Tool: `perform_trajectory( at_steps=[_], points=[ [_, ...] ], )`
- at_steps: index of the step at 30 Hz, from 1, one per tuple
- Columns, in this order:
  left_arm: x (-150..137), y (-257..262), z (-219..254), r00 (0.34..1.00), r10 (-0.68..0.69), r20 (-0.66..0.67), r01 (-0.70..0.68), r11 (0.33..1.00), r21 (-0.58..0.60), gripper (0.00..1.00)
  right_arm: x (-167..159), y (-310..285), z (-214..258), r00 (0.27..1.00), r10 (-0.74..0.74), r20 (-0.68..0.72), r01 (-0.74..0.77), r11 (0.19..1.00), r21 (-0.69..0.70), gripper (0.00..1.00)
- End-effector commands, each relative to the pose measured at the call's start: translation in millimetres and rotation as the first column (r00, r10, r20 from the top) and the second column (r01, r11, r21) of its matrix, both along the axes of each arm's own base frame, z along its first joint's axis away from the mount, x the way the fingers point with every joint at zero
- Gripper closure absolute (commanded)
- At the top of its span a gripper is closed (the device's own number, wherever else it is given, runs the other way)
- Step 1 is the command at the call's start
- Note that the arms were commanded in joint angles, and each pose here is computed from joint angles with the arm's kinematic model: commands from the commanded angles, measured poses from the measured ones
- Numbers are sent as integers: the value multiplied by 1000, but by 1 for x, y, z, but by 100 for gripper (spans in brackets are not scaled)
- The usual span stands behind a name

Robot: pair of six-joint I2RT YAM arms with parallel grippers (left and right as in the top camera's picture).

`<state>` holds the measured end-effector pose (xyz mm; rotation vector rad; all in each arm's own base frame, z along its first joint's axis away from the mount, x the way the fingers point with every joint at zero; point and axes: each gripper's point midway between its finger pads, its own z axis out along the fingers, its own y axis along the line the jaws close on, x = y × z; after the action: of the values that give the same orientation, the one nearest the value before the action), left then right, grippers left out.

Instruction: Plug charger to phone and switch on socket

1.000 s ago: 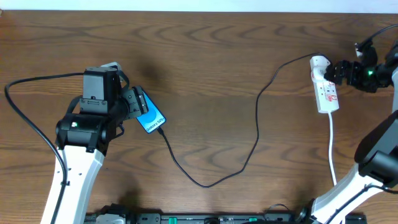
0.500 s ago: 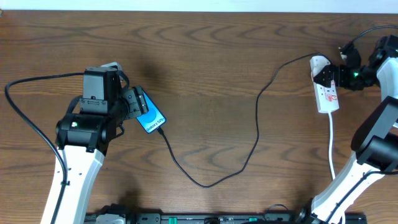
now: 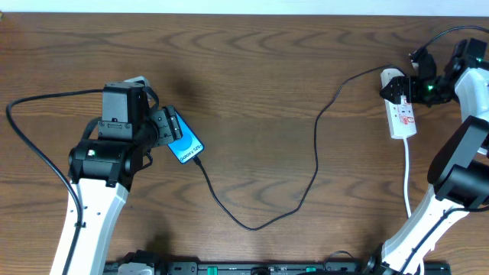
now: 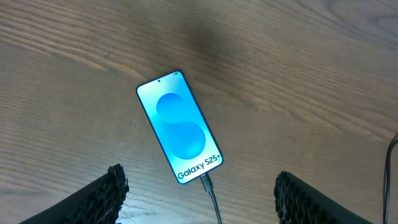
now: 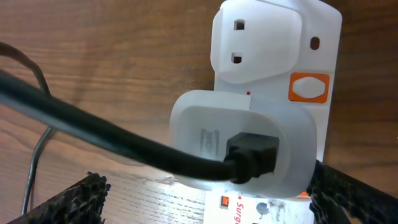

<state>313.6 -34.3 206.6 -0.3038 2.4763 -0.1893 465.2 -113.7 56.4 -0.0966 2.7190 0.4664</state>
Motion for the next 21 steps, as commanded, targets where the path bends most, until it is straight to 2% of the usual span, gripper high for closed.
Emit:
perform_trajectory(
  at_steps=[1, 9, 21],
  points=[
    [1, 1, 1, 1000, -2, 1, 2, 1000, 16, 22, 9, 9, 3, 1000, -10, 11, 10, 999, 33, 1],
    [1, 1, 1, 1000, -2, 1, 2, 1000, 16, 22, 7, 10, 2, 997, -74, -27, 76, 995, 62, 1],
    [1, 1, 1, 1000, -2, 2, 2, 1000, 16, 22, 1, 16, -4, 995, -80, -57, 84, 994, 74, 1]
  ],
)
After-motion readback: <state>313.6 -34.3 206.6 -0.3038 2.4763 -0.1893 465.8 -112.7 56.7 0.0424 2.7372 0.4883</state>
